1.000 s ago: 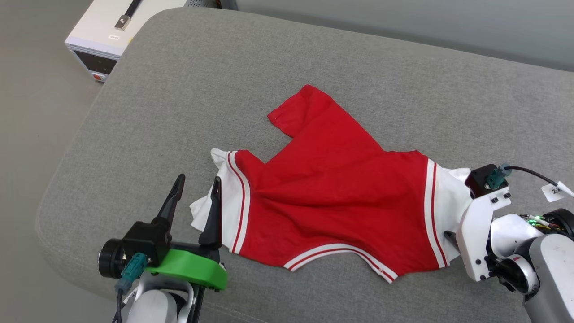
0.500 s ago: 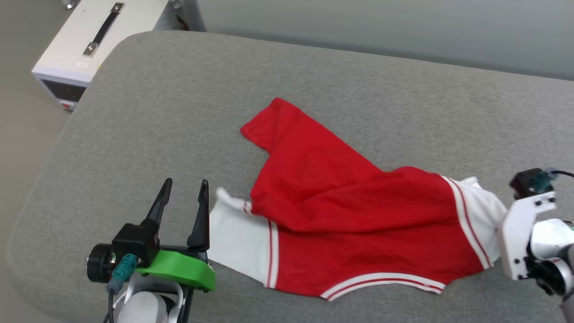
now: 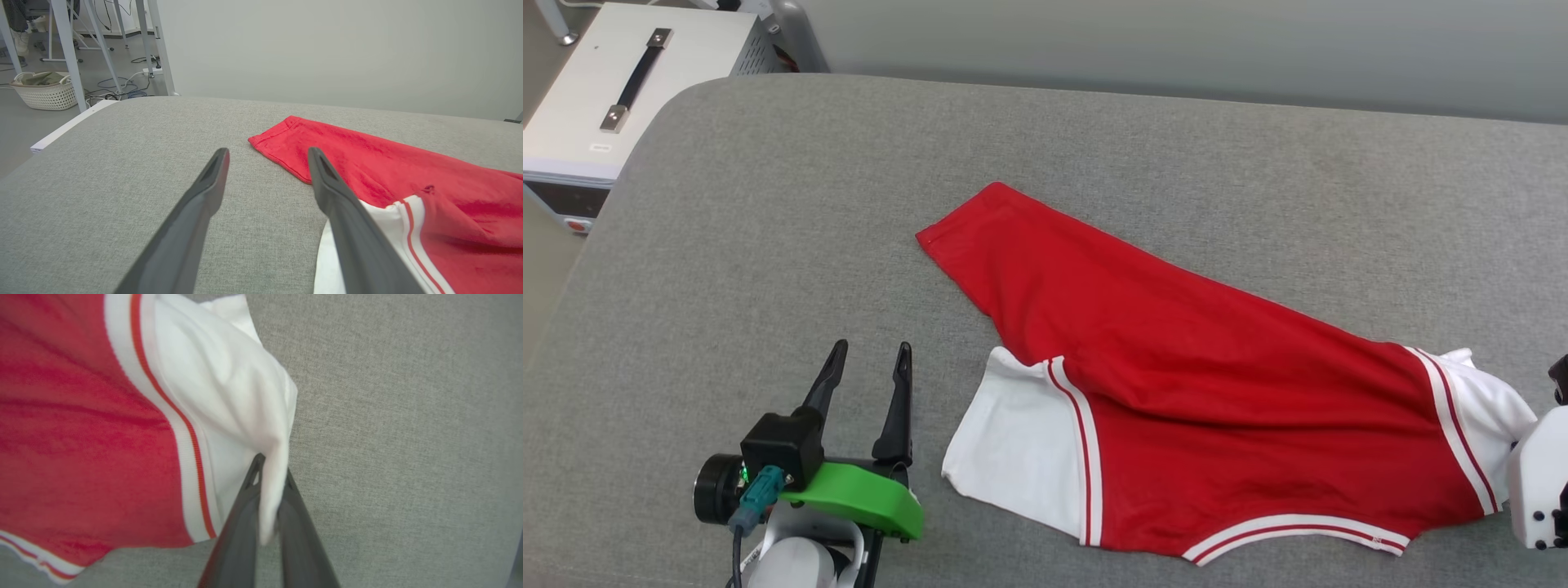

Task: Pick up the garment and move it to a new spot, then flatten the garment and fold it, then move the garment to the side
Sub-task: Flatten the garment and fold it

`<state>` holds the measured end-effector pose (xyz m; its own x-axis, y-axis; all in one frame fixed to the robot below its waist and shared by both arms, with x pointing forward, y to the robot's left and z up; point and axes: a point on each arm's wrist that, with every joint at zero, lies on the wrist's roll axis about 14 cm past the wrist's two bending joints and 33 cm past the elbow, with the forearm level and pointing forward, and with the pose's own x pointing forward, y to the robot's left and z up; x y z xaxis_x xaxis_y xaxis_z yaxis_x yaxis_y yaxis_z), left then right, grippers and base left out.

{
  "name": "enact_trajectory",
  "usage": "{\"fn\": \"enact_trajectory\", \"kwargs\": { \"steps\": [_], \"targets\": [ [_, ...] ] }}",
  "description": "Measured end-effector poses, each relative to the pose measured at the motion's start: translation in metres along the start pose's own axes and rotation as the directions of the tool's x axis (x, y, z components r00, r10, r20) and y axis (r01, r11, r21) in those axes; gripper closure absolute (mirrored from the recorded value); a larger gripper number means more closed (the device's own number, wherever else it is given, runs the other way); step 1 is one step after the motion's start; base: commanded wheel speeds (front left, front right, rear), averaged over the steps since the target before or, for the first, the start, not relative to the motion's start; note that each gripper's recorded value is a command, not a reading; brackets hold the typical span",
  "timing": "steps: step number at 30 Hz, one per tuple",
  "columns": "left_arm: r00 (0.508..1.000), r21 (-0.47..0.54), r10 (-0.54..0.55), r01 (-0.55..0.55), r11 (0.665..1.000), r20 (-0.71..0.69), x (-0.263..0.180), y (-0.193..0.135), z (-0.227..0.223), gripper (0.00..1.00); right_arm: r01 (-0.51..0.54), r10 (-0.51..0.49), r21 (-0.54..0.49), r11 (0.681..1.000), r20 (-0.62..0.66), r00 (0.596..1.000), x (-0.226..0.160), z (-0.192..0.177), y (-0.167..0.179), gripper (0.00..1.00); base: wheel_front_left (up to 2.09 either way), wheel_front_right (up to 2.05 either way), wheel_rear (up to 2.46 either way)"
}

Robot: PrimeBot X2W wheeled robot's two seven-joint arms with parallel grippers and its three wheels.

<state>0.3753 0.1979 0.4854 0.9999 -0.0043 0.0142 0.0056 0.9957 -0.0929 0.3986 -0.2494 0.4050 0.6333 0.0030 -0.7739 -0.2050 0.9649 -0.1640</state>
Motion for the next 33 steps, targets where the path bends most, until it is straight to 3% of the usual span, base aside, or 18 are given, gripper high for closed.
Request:
{"fn": "enact_trajectory", "kwargs": {
  "steps": [5,10,16,24,27,33],
  "targets": [
    [1.000,-0.005,-0.011,0.011,1.000,-0.004,0.000,-0.003,-0.001,0.00,0.020,-0.021,0.009,1.000,0.085,0.996,-0.004,0.008,-0.002,0.00,0.00,0.00,0.00],
    [0.999,-0.009,-0.034,0.034,0.999,0.001,-0.002,-0.009,0.001,0.00,0.027,-0.035,0.033,0.999,0.282,0.959,-0.022,0.040,-0.002,0.00,0.00,0.00,0.00],
    [0.998,-0.040,-0.048,0.050,0.998,0.036,-0.008,-0.015,0.012,0.00,-0.016,-0.035,0.085,0.996,0.561,0.827,-0.063,0.086,0.008,0.00,0.00,0.00,0.00],
    [0.997,-0.072,-0.079,0.080,0.994,0.028,-0.024,-0.028,0.008,0.00,-0.084,-0.127,0.228,0.970,0.771,0.624,-0.111,0.095,0.016,0.00,0.00,0.00,0.00],
    [0.995,-0.088,-0.097,0.098,0.991,0.017,-0.025,-0.034,0.006,0.00,-0.100,-0.147,0.250,0.963,0.800,0.581,-0.121,0.097,0.022,0.00,0.00,0.00,0.00],
    [0.987,-0.088,-0.150,0.145,0.985,-0.060,-0.019,-0.044,0.008,0.00,-0.076,-0.166,0.247,0.966,0.819,0.550,-0.127,0.099,0.020,0.00,0.00,0.00,0.00]
  ]
}}
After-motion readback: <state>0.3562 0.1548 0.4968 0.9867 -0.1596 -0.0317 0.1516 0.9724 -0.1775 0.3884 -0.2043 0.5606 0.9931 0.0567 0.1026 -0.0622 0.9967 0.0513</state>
